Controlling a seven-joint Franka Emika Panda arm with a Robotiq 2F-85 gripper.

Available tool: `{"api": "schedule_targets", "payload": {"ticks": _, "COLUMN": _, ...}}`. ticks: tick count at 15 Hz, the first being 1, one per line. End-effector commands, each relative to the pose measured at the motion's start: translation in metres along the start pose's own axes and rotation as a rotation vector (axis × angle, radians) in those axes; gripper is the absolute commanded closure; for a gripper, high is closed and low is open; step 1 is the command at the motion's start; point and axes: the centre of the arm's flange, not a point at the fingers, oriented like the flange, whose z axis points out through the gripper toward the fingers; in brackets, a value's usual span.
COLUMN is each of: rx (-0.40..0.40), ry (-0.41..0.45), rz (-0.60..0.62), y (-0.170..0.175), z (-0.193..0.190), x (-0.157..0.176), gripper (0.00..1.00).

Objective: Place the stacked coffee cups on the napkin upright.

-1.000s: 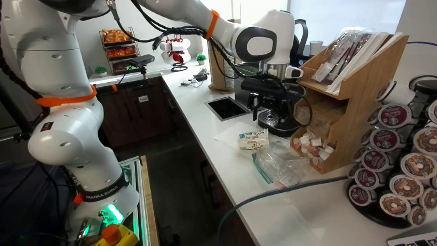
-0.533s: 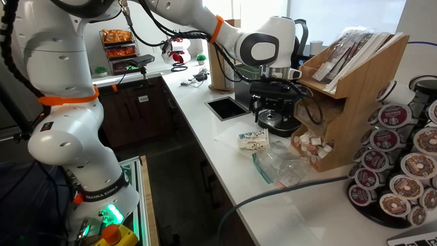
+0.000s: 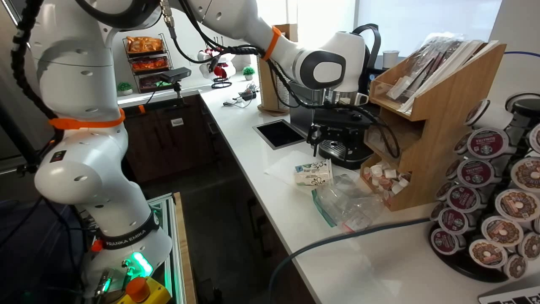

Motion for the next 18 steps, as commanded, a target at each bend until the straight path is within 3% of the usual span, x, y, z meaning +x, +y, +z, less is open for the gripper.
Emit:
{"api": "schedule_targets", "payload": {"ticks": 1, "rx": 0.048, "ry": -0.014, "rz": -0.041, "y": 0.007, "z": 0.008, "x": 0.006, "gripper": 0.26}}
{"api": "schedule_targets", "payload": {"ticks": 3, "rx": 0.062, "ry": -0.016, "rz": -0.055, "y": 0.006, "z": 0.010, "x": 0.007, "gripper": 0.31}}
{"api": "schedule_targets", "payload": {"ticks": 12, "rx": 0.182, "ry": -0.099, "rz": 0.004, "y": 0.008, "z": 0.004, "x": 0.007, "gripper": 0.99}}
{"api": "schedule_targets", "payload": {"ticks": 18, "rx": 0.199, "ry": -0.104, "rz": 0.081, "y": 0.001, "z": -0.013, "x": 0.005, "gripper": 0.99}}
